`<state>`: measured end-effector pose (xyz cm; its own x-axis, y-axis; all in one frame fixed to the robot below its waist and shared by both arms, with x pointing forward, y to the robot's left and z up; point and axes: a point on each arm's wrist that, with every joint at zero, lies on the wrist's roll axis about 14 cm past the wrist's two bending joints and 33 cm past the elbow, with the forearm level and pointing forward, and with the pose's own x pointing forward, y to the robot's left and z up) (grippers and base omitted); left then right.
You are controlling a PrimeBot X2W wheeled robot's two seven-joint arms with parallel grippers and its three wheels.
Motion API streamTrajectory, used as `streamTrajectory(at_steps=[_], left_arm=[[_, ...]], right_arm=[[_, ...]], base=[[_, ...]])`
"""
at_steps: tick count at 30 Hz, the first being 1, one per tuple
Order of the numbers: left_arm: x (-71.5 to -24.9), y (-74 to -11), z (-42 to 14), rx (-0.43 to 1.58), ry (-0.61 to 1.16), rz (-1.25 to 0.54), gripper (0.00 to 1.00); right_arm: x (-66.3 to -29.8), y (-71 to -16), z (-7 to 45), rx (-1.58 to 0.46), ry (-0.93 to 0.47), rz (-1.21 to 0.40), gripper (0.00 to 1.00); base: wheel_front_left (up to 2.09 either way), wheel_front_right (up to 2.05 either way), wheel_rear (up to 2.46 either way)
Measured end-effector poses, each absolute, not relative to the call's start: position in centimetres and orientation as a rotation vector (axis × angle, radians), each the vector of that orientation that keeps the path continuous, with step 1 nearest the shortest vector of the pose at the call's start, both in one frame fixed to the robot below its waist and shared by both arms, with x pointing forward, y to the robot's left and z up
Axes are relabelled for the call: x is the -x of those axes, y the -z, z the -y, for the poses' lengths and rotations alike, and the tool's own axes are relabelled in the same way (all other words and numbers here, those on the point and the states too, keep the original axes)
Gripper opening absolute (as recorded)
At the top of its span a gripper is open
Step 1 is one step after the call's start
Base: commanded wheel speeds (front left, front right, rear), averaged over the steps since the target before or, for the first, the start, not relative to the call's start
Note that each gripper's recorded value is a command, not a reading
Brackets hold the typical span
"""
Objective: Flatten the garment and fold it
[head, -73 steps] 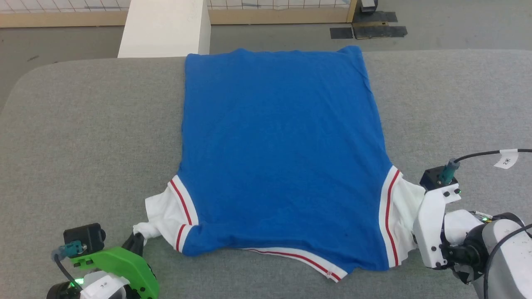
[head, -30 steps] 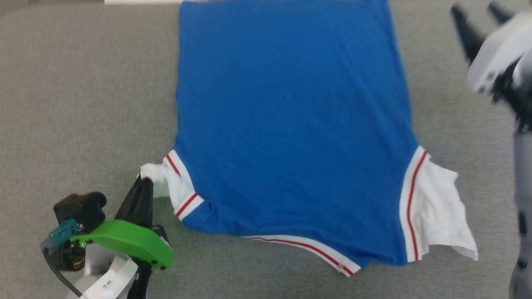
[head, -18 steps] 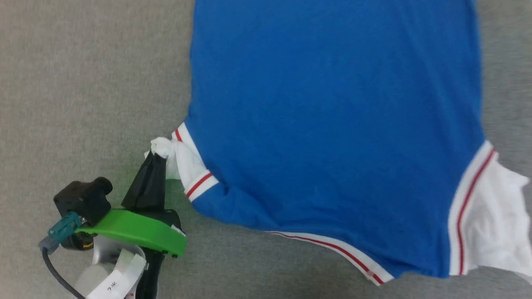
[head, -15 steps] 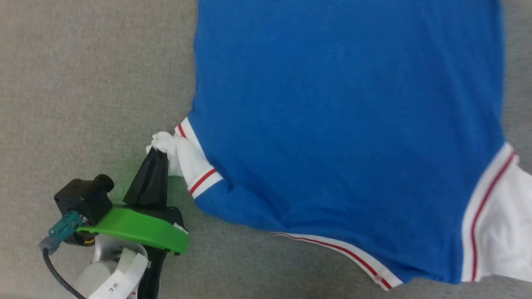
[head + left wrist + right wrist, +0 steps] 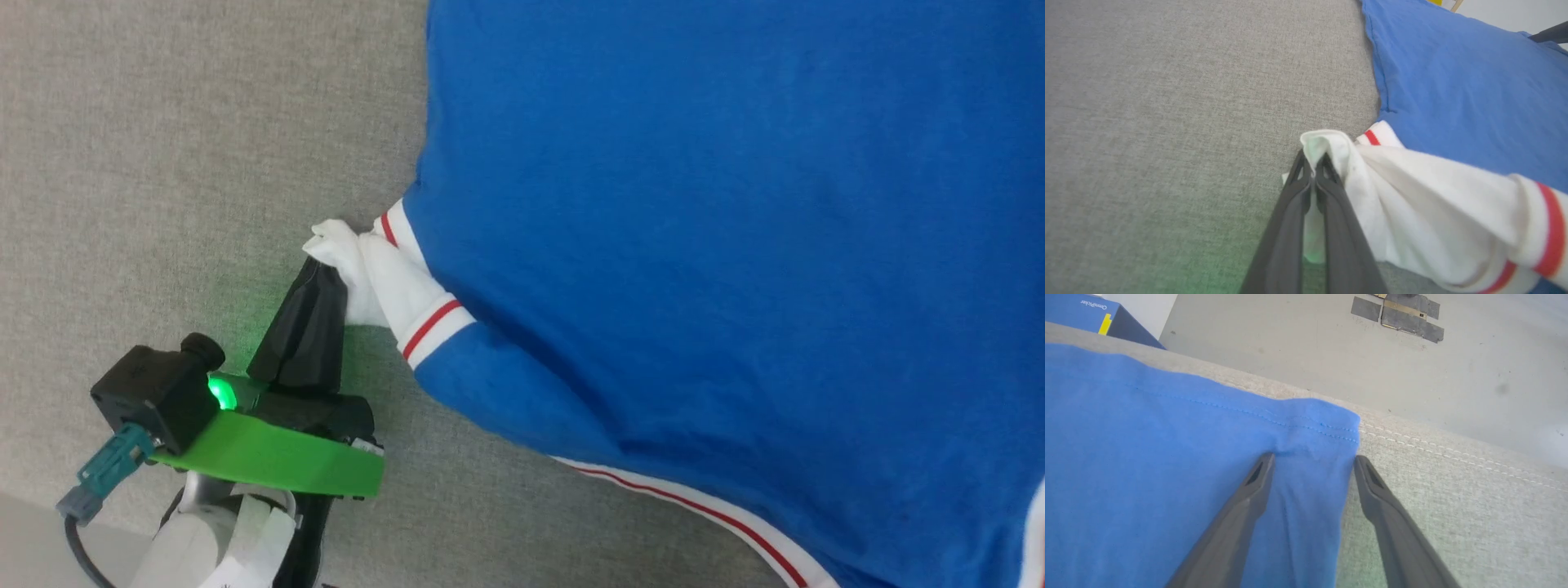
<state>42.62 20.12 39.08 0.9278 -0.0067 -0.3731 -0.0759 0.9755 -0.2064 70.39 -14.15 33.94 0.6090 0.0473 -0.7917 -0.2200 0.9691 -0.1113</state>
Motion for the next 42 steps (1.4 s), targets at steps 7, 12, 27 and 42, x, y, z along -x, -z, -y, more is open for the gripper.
streamTrajectory(at_steps=[7,12,27,42], left_arm=[[-42.7,-38.6,-20.3,0.213,-0.039,-0.394,0.00],[-42.7,-38.6,-20.1,0.215,-0.034,-0.392,0.00],[-42.4,-40.6,-20.0,0.192,0.012,-0.365,0.00],[-40.6,-45.5,-17.5,0.207,0.093,-0.303,0.00]], right_arm=[[-70.6,-33.0,13.5,0.216,-0.174,-0.974,0.08],[-70.0,-33.5,13.6,0.215,-0.173,-1.013,0.00],[-69.1,-41.3,14.2,0.199,-0.175,-0.819,0.00],[-57.4,-47.2,20.2,0.222,-0.186,-0.799,0.00]], base=[[0.00,0.00,0.00],[0.00,0.00,0.00],[0.00,0.00,0.00],[0.00,0.00,0.00]])
